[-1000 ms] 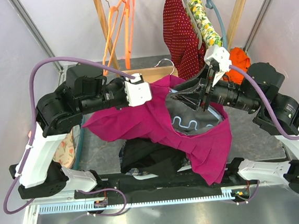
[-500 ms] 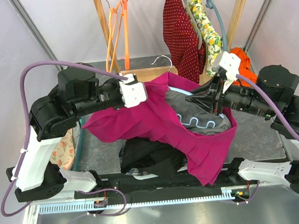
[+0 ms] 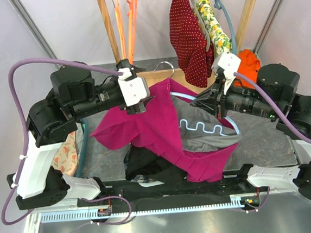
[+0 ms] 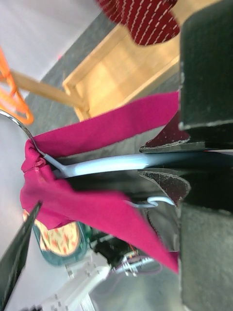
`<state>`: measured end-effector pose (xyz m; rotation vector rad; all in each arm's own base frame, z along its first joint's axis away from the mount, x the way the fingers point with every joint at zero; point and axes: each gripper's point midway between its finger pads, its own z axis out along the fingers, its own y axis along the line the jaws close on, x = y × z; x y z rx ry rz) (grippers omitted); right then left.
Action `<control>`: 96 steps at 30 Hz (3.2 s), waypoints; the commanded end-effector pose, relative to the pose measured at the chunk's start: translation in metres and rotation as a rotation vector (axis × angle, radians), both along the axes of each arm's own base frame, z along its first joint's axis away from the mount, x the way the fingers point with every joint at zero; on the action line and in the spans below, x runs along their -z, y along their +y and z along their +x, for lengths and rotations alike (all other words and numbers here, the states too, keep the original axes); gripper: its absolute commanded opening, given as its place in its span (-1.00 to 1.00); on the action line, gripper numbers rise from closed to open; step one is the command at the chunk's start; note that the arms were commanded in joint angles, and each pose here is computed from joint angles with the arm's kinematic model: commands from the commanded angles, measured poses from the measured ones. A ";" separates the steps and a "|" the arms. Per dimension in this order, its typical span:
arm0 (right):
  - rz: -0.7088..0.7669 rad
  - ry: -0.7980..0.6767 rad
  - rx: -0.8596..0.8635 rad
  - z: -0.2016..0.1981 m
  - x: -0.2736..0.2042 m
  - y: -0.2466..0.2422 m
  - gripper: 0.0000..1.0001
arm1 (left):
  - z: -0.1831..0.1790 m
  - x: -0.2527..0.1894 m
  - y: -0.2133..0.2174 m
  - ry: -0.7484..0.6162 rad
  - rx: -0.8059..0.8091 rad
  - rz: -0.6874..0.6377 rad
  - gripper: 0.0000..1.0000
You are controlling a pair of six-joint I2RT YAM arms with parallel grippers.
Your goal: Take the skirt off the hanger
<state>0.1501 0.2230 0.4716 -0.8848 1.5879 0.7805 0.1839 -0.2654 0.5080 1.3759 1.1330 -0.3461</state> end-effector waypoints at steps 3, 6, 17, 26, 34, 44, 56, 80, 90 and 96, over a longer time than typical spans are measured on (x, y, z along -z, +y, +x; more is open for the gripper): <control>0.391 -0.302 0.232 -0.029 -0.130 -0.094 -1.00 | 0.000 -0.016 0.007 -0.025 -0.036 -0.089 0.67; 0.421 -0.303 0.234 -0.043 -0.134 -0.109 -1.00 | 0.001 -0.009 0.011 -0.022 -0.054 -0.077 0.69; 0.337 -0.177 0.067 -0.055 -0.103 -0.076 -1.00 | 0.013 -0.001 0.008 -0.036 -0.096 -0.064 0.73; 0.336 -0.199 0.182 -0.054 -0.103 -0.106 -1.00 | 0.022 0.000 0.011 -0.066 -0.133 -0.039 -0.96; 0.344 -0.219 0.373 -0.053 -0.099 -0.156 -1.00 | 0.049 -0.011 0.034 -0.141 -0.291 -0.063 -0.92; 0.352 -0.255 0.389 -0.056 -0.110 -0.166 -1.00 | 0.045 0.004 0.047 -0.094 -0.321 -0.068 0.99; 0.384 -0.264 0.359 -0.056 -0.118 -0.158 -1.00 | 0.024 0.063 0.015 0.171 -0.149 -0.013 -0.12; 0.385 -0.244 0.345 -0.062 -0.117 -0.160 -1.00 | 0.112 -0.057 0.098 -0.075 -0.549 -0.321 -0.96; 0.350 -0.212 0.425 -0.059 -0.103 -0.177 -1.00 | 0.111 -0.109 0.153 -0.032 -0.634 -0.541 -0.97; 0.308 -0.192 0.531 -0.029 -0.093 -0.169 -1.00 | -0.013 -0.152 0.084 0.195 -0.023 -0.649 -0.97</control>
